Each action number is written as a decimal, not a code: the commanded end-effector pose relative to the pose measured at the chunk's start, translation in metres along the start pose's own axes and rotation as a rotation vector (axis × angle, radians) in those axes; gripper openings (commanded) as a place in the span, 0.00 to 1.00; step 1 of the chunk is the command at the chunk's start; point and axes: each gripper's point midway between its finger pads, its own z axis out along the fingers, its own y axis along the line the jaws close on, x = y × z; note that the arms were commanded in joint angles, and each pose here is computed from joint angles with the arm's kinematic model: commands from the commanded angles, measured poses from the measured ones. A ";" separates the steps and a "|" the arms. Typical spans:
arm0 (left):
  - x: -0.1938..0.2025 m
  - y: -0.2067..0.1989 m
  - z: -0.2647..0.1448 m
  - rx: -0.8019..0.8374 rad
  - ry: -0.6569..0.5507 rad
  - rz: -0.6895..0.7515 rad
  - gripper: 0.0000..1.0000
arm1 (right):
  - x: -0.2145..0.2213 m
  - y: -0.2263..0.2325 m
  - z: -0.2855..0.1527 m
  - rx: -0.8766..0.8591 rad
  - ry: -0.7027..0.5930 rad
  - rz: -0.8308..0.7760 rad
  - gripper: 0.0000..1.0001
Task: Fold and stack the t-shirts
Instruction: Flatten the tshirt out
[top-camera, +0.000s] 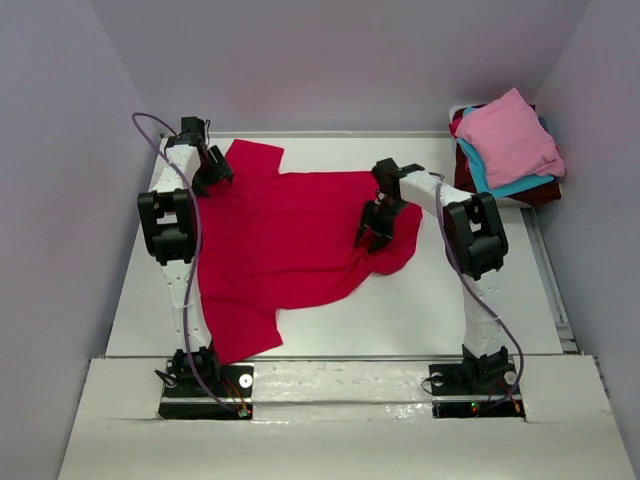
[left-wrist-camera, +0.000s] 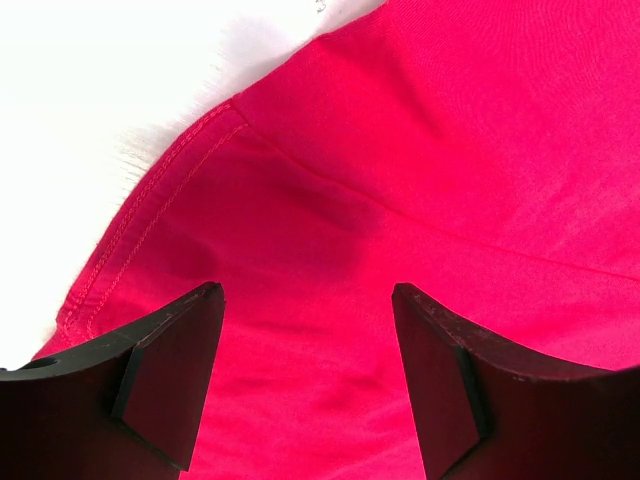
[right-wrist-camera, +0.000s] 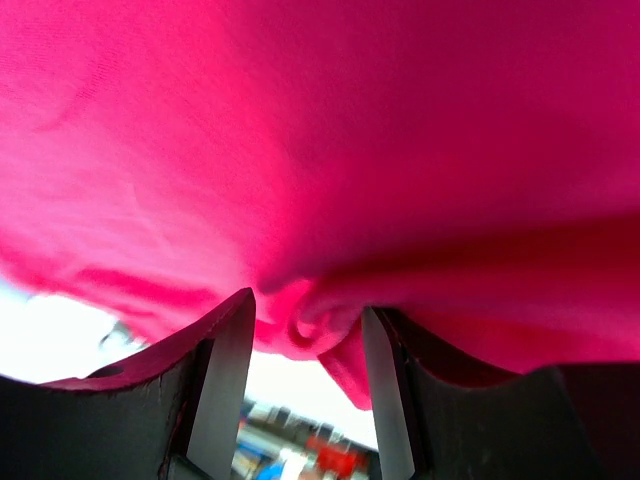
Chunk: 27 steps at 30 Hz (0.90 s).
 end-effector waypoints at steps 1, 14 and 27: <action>-0.013 -0.003 -0.008 0.028 -0.028 0.004 0.80 | 0.011 -0.012 -0.032 0.060 -0.117 -0.041 0.53; -0.013 -0.004 -0.004 0.028 -0.023 0.001 0.79 | 0.098 -0.060 -0.080 0.047 -0.138 -0.007 0.55; -0.013 -0.004 -0.007 0.030 -0.027 0.000 0.79 | 0.091 -0.084 -0.065 0.205 -0.185 -0.051 0.52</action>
